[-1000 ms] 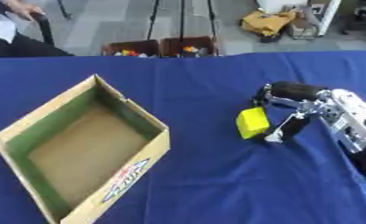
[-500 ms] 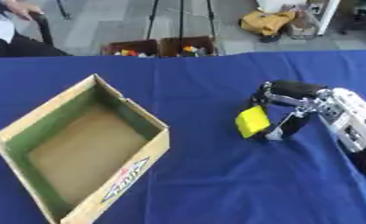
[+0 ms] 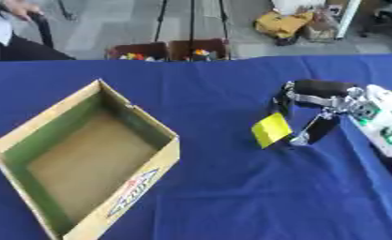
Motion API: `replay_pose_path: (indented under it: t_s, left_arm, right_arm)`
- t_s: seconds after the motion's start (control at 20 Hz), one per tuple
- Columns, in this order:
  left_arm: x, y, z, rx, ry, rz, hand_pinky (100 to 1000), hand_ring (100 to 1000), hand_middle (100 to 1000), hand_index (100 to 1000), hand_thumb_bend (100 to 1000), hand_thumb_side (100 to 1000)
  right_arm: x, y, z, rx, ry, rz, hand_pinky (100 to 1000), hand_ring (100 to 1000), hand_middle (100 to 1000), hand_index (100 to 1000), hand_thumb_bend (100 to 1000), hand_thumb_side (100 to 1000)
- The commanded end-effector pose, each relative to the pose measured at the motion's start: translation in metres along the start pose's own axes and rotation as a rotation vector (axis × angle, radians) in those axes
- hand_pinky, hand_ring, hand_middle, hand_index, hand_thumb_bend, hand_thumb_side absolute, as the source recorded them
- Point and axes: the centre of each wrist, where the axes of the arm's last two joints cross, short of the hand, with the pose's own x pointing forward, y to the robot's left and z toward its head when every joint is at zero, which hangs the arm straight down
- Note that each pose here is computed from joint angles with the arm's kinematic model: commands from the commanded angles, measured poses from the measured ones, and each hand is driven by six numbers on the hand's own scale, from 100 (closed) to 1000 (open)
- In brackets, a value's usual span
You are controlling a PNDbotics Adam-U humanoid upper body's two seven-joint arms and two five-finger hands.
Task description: Pick up objects on the table and place them in the box.
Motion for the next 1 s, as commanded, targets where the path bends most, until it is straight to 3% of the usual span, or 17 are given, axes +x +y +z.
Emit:
replay_pose_path:
  t_s: [0.05, 0.35, 1.0]
  left_arm:
    - [0.006, 0.004, -0.009, -0.025, -0.018, -0.015, 760, 745, 885, 968, 100, 1000]
    - [0.007, 0.004, -0.009, -0.024, -0.018, -0.013, 760, 746, 885, 968, 100, 1000]
    - [0.007, 0.004, -0.009, -0.030, -0.015, -0.009, 761, 746, 886, 969, 100, 1000]
  right_arm:
    - [0.002, -0.025, 0.014, -0.039, 0.011, 0.025, 593, 589, 293, 449, 100, 102]
    - [0.009, -0.032, 0.014, -0.079, -0.002, -0.013, 556, 549, 224, 352, 100, 100]
    - [0.042, -0.073, 0.017, -0.204, -0.126, -0.049, 550, 540, 193, 325, 100, 105]
